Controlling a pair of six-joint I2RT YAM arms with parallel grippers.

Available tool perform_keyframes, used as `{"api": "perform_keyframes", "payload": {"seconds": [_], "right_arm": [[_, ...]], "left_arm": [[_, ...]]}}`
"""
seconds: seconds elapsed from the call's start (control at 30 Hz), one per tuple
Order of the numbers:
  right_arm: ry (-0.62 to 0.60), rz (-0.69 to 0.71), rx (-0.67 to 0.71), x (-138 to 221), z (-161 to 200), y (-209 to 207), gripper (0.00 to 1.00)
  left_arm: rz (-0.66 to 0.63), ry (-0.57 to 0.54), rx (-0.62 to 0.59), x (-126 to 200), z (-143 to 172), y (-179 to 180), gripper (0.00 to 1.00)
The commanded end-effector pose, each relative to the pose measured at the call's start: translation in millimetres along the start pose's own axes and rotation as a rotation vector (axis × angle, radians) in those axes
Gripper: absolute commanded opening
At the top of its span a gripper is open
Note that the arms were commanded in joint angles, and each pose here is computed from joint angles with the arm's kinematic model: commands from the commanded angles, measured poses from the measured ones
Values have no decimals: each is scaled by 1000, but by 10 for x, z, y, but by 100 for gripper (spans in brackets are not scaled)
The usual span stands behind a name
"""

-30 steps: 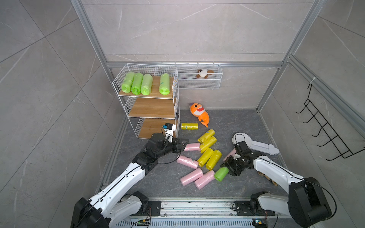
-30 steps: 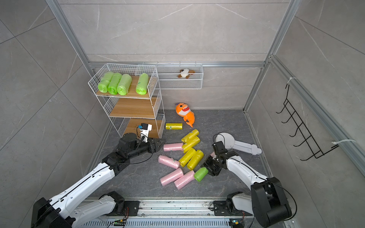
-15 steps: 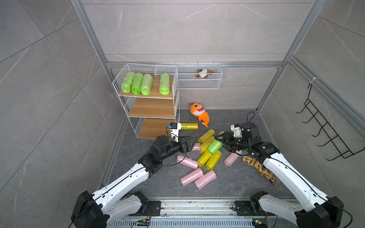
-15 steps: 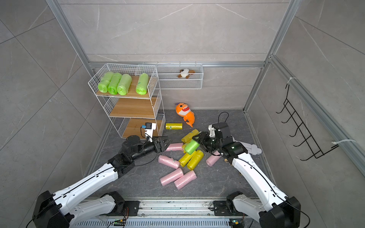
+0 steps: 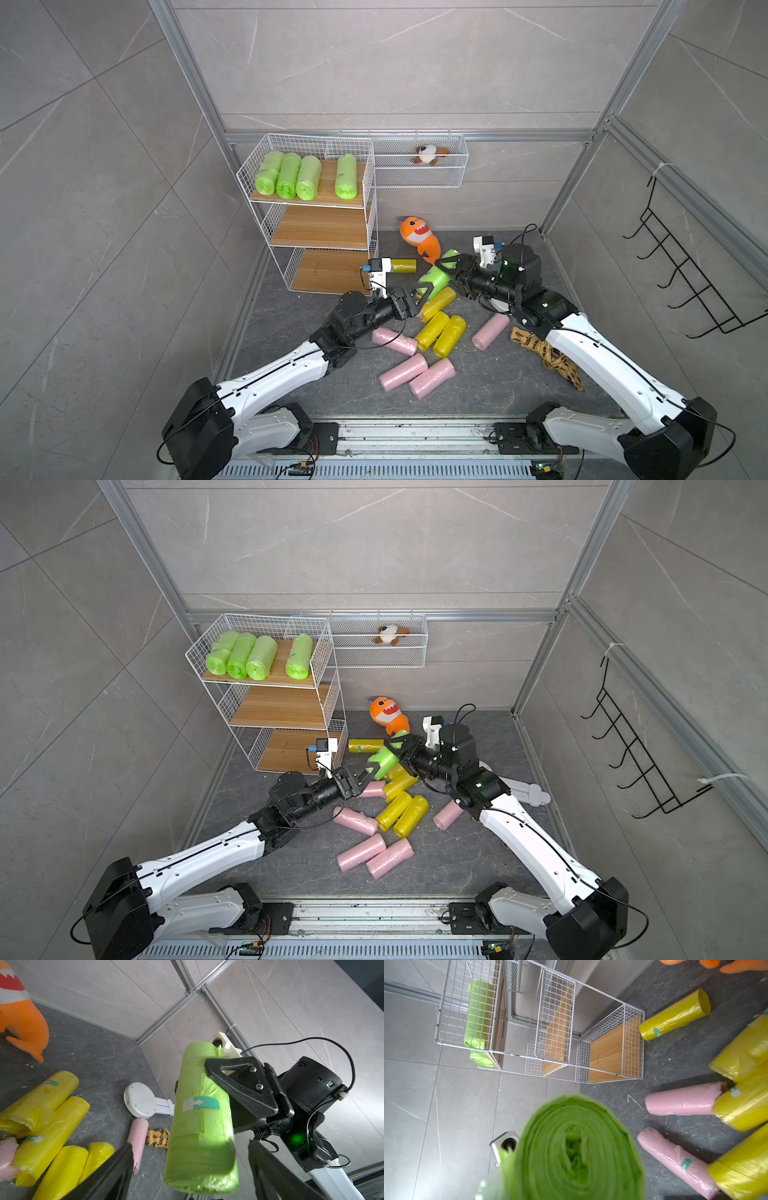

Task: Sort the rolls of trash bags by color and place them on the shelf
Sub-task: Place the roll of trash bags on the shelf.

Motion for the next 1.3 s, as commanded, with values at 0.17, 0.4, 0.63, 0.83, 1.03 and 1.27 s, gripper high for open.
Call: {"api": "perform_keyframes", "payload": {"seconds": [0.17, 0.4, 0.63, 0.83, 1.03, 1.27], "right_arm": [[-48, -121, 39, 61, -73, 392, 48], [-51, -122, 32, 39, -54, 357, 47], [-65, -110, 27, 25, -58, 296, 48], [-100, -68, 37, 55, -79, 208, 69], [-143, -14, 71, 162, -103, 145, 90], [-185, 135, 172, 367, -108, -33, 95]], "left_arm": [[102, -64, 30, -96, -196, -291, 79], [121, -110, 34, -82, -255, -336, 54], [114, -132, 23, -36, -275, -329, 32], [49, -143, -54, 35, -325, -314, 20], [-49, -94, -138, 69, -379, -264, 18], [-144, -67, -246, 260, -680, -291, 19]]}}
Point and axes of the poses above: each gripper's point midway between its finger pads, its own x axis back along the fingers, its own y axis along the line the jaws close on, z = x × y, the point moved 3 cm from there along x, back along the fingers
